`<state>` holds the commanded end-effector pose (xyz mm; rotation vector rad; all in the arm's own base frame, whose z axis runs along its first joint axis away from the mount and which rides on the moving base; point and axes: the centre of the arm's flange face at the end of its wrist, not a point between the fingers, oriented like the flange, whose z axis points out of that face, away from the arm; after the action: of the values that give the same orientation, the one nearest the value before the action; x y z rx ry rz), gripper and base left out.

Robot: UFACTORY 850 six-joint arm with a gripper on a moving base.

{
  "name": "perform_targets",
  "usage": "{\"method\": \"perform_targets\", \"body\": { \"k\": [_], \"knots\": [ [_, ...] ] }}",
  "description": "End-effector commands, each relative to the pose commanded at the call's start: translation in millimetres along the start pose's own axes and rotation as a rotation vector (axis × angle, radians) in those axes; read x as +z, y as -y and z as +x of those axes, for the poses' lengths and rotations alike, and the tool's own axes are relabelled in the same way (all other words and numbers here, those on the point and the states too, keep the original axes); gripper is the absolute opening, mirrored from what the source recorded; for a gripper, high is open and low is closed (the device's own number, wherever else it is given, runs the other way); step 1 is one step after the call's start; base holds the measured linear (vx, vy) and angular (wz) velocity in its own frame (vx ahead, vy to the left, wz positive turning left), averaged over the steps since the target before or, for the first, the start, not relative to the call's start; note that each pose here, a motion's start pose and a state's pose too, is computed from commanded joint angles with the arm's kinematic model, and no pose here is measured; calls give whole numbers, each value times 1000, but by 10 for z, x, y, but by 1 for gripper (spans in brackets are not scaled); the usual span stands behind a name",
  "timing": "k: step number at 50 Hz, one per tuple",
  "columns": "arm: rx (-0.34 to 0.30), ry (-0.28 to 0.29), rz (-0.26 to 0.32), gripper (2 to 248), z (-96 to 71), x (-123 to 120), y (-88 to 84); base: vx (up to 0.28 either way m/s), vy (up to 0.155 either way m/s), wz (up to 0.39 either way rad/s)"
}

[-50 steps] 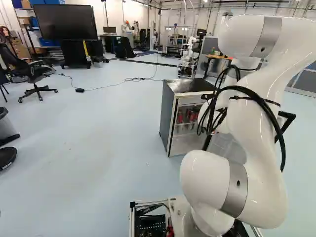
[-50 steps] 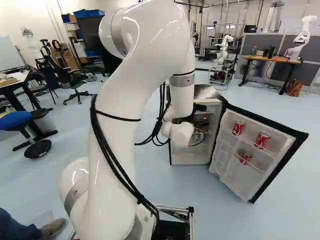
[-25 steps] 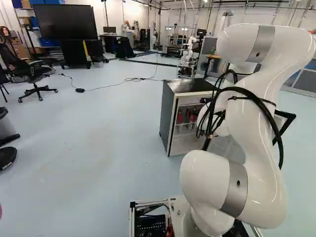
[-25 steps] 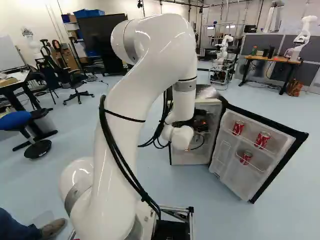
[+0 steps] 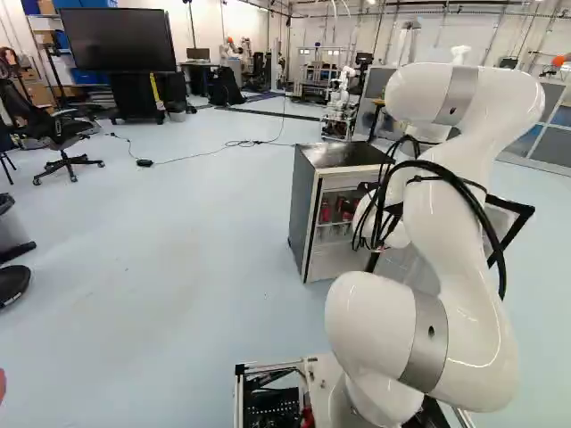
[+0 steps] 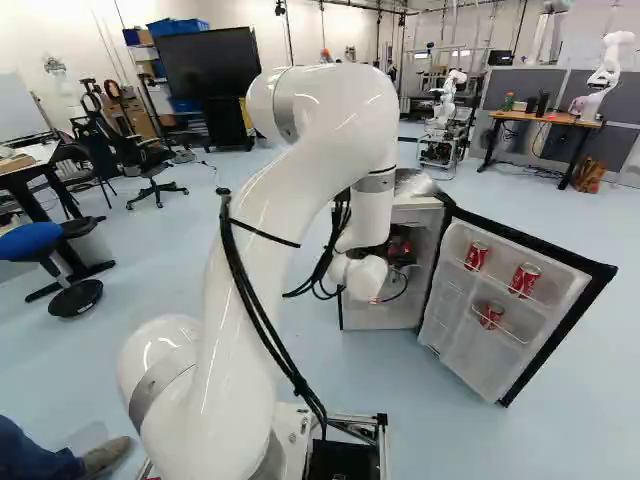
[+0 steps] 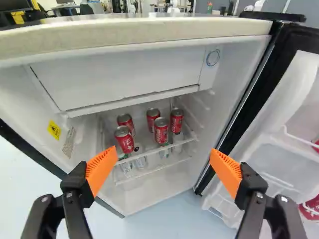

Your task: Grab a drink from the fridge

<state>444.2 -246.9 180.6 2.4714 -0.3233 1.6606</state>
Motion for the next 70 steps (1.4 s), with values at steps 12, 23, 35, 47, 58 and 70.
{"method": "perform_targets", "body": {
  "k": [12, 23, 35, 47, 58, 70],
  "knots": [
    [-1, 7, 9, 247, -113, 173, 12, 0, 0, 0],
    [-2, 14, 16, 247, -222, 317, 22, 0, 0, 0],
    [-3, 20, 23, 247, -344, 474, 33, 0, 0, 0],
    [-6, 22, 31, 247, -470, 654, 49, 0, 0, 0],
    [-10, 19, 39, 247, -578, 839, 69, 0, 0, 0],
    [-16, 12, 49, 247, -703, 1060, 95, 0, 0, 0]
  ]
}}
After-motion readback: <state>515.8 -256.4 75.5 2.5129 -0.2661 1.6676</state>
